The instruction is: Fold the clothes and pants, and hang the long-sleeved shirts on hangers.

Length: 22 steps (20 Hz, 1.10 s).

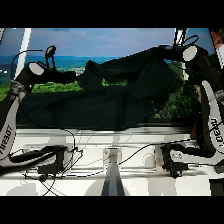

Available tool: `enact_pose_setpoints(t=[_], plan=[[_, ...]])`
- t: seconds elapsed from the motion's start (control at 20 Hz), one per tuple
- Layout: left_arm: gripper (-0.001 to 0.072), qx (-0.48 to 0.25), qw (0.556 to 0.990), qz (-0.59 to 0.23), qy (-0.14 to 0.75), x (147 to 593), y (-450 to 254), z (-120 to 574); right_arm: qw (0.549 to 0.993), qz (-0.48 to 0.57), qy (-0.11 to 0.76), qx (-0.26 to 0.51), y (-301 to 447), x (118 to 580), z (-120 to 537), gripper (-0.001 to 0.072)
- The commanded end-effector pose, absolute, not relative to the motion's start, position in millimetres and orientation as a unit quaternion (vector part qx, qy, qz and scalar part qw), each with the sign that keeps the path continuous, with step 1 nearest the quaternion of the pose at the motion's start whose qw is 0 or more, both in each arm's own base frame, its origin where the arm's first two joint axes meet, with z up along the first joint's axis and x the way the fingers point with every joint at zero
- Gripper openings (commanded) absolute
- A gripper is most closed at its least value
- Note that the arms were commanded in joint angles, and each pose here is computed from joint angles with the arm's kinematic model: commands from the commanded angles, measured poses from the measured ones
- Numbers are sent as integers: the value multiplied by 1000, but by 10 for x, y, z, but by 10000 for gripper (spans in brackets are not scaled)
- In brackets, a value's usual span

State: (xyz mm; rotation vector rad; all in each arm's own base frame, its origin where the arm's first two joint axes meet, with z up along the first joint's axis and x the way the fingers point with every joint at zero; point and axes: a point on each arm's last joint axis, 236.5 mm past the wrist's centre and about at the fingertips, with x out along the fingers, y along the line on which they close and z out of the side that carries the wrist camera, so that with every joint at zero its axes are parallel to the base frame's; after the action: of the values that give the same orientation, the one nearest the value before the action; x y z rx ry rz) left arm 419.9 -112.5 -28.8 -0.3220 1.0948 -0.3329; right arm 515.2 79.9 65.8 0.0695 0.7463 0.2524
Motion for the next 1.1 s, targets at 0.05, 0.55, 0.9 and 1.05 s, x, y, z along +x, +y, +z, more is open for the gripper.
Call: enact_pose_setpoints(t=[0.05, 0.55, 0.9, 1.05], plan=[[497, -166, 828, -139, 517, 4246, -1077, -483, 927, 120, 354, 35, 789, 5191, 693, 24], [496, -209, 851, -74, 476, 4669, -904, -864, 935, 113, 335, 34, 761, 5259, 761, 24], [480, -208, 841, -70, 494, 4629, -918, -1082, 937, 111, 329, 34, 752, 5281, 785, 24], [474, -206, 840, -73, 497, 4616, -960, -1098, 937, 111, 329, 34, 753, 5281, 785, 24]])
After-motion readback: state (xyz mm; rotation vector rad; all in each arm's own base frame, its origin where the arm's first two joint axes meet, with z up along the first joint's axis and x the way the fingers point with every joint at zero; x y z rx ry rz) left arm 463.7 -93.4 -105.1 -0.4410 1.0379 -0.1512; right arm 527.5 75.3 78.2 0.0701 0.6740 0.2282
